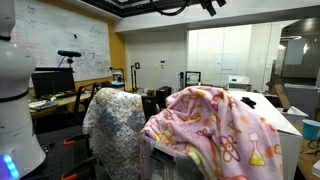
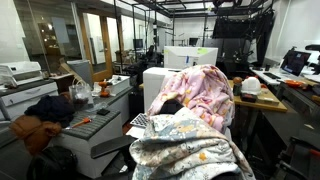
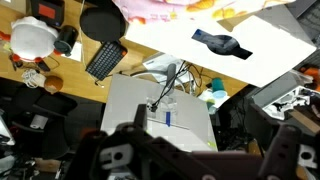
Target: Put the fleece on the boxes
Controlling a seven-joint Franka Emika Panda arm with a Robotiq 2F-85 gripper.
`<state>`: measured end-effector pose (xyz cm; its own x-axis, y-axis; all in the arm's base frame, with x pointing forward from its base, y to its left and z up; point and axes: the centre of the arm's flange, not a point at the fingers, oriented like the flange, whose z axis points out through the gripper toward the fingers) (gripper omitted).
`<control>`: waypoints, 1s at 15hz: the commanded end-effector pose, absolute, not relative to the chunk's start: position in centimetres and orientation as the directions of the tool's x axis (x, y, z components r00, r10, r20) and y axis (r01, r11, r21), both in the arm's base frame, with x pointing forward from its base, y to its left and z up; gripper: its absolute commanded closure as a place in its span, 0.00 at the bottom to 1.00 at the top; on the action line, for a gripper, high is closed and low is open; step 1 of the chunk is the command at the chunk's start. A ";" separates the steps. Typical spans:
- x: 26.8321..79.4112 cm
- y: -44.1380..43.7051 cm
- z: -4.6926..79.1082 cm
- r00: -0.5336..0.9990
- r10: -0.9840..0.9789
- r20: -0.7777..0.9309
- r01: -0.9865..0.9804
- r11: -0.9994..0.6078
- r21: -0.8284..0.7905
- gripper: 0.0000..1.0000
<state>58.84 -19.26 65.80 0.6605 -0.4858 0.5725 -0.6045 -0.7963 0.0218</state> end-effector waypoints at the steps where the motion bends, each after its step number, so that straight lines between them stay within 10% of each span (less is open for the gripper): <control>1: 55.4 -18.7 62.9 0.731 -0.476 0.489 -0.556 -0.831 0.022 0.00; 15: 52.7 -13.7 48.1 0.844 -0.477 0.247 -0.469 -0.878 -0.094 0.00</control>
